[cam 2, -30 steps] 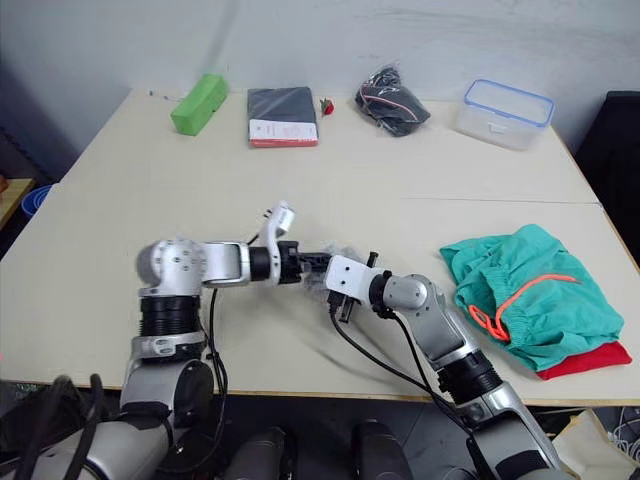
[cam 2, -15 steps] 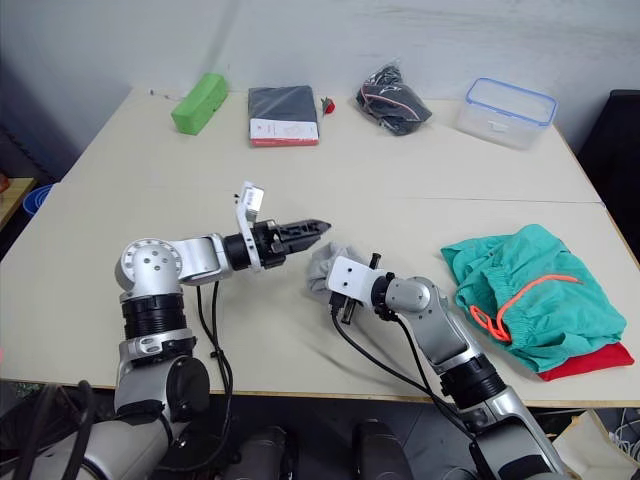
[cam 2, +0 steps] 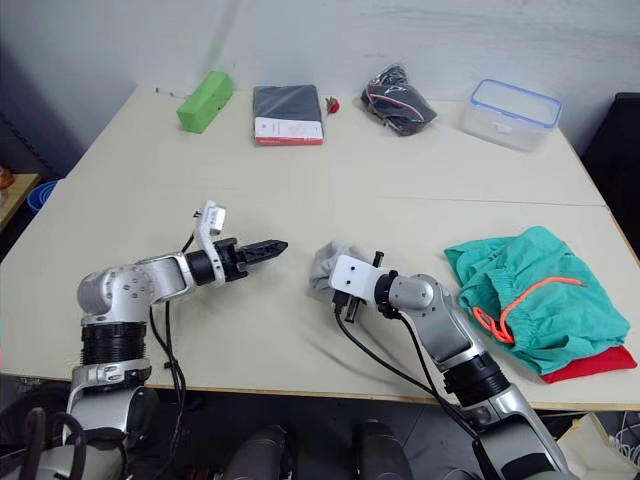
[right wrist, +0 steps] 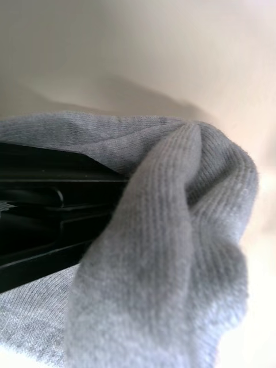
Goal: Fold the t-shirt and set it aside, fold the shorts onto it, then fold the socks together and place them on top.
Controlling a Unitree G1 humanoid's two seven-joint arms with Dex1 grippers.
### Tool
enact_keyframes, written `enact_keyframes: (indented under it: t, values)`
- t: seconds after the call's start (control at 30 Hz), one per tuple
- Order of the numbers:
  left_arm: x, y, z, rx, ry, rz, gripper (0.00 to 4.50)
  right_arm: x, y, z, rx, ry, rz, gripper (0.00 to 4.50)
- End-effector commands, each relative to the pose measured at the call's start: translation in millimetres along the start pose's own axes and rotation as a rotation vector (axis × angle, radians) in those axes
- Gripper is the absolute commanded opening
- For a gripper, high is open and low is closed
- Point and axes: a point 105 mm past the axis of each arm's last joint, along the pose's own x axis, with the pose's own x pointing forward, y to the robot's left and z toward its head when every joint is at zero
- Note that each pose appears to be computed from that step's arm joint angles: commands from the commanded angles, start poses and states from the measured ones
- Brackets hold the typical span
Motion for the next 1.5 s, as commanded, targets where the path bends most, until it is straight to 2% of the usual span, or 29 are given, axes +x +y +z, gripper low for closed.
enact_keyframes:
  t: [0.03, 0.23, 0.47, 0.7, 0.97, 1.13, 1.33, 1.5]
  values:
    - [8, -24, 9, 0.165, -0.013, -0.104, 1.94, 1, 9, -18, 0.034, 0.069, 0.030, 0.00]
    - [21, -33, -9, 0.311, 0.091, -0.155, 0.03, 0, 10, -19, 0.039, 0.072, 0.027, 0.00]
    - [43, -39, -22, 0.390, 0.189, -0.184, 0.03, 0, 10, -20, 0.042, 0.078, 0.025, 0.00]
    - [60, -36, -25, 0.438, 0.227, -0.172, 0.03, 0, 13, -20, 0.044, 0.077, 0.028, 0.00]
    - [65, -22, -37, 0.481, 0.270, -0.143, 0.03, -22, 1, -14, 0.023, 0.078, -0.015, 0.00]
    - [66, -25, -43, 0.490, 0.276, -0.162, 0.03, -58, -19, -4, 0.014, 0.085, -0.068, 0.00]
    - [70, -29, -46, 0.508, 0.280, -0.173, 0.03, -62, -45, 31, 0.003, 0.006, -0.146, 0.00]
    - [71, -30, -47, 0.522, 0.283, -0.178, 0.03, -43, -40, 62, 0.028, -0.089, -0.113, 0.00]
